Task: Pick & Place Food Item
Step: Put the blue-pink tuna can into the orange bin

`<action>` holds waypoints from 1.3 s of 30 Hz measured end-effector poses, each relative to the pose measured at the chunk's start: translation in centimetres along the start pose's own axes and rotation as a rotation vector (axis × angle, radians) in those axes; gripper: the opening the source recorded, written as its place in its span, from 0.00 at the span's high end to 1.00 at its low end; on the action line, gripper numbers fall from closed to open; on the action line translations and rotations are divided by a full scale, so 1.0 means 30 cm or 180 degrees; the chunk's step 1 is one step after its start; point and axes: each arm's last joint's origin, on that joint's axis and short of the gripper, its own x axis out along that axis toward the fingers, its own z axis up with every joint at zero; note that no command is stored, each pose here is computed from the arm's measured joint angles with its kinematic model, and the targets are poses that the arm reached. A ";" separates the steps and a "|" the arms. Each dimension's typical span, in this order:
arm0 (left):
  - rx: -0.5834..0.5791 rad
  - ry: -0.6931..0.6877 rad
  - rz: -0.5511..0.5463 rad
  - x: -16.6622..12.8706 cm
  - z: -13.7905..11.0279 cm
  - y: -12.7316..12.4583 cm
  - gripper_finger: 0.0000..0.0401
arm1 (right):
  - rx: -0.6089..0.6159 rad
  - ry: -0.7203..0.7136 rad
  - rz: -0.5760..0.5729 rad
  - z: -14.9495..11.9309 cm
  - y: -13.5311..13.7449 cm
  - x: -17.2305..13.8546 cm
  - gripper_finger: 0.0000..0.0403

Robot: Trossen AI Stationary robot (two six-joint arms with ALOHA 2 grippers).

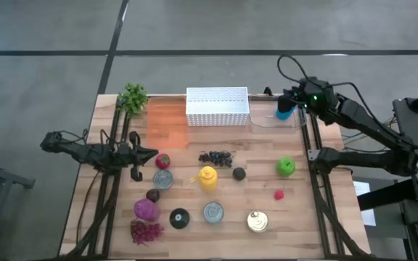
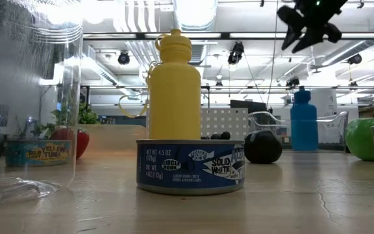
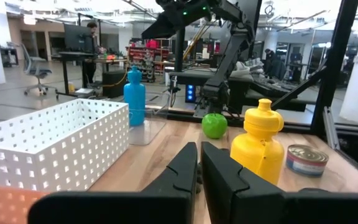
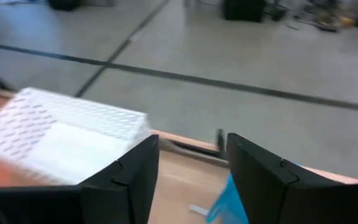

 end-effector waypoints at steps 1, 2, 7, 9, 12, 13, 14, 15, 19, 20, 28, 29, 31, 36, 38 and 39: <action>0.0067 -0.0004 0.0000 0.000 0.001 0.000 0.93 | -0.0049 -0.0004 0.0084 -0.005 0.009 -0.012 0.58; 0.0136 -0.0008 0.0001 0.000 0.001 0.000 0.93 | -0.0107 -0.0003 0.0167 -0.011 0.019 -0.022 0.60; 0.0165 -0.0059 0.0002 0.000 0.007 0.000 0.93 | -0.0414 0.0040 0.0590 -0.042 0.079 -0.065 0.68; 0.0125 -0.0133 0.0004 0.000 0.015 0.000 0.93 | -0.0519 0.0075 0.0753 -0.057 0.105 -0.079 0.72; 0.0084 -0.0192 0.0007 -0.003 0.034 0.001 0.93 | -0.0686 0.0101 0.0953 -0.080 0.146 -0.101 0.77; 0.0045 -0.0228 0.0007 -0.005 0.048 0.003 0.93 | -0.0736 0.0088 0.0985 -0.089 0.160 -0.108 0.79; 0.0002 -0.0285 0.0009 -0.007 0.064 0.004 0.93 | -0.0785 0.0063 0.1011 -0.098 0.174 -0.116 0.81; -0.0017 -0.0318 0.0011 -0.009 0.075 0.005 0.93 | -0.0840 0.0047 0.1039 -0.108 0.188 -0.123 0.83; -0.0002 -0.0282 0.0064 -0.006 0.085 0.005 0.93 | -0.1064 0.0029 0.1178 -0.149 0.238 -0.156 0.90; -0.0001 -0.0275 0.0094 -0.005 0.088 0.005 0.93 | -0.1117 0.0027 0.1212 -0.160 0.249 -0.164 0.91; 0.0046 -0.0067 0.0247 0.026 0.139 -0.007 0.94 | -0.1380 0.0079 0.1493 -0.221 0.313 -0.209 0.98; 0.0059 -0.0044 0.0248 0.032 0.151 -0.011 0.94 | -0.1393 0.0080 0.1528 -0.227 0.321 -0.213 0.98; 0.0082 -0.0006 0.0256 0.045 0.179 -0.018 0.94 | -0.1416 0.0082 0.1594 -0.238 0.335 -0.222 0.98; 0.0206 0.0197 0.0324 0.086 0.251 -0.038 0.94 | -0.1471 0.0068 0.1713 -0.261 0.374 -0.233 0.98; 0.0269 0.0301 0.0323 0.103 0.278 -0.047 0.94 | -0.1521 0.0090 0.1726 -0.274 0.384 -0.234 0.98; 0.0302 0.0357 0.0322 0.111 0.291 -0.052 0.94 | -0.1544 0.0099 0.1736 -0.280 0.390 -0.234 0.98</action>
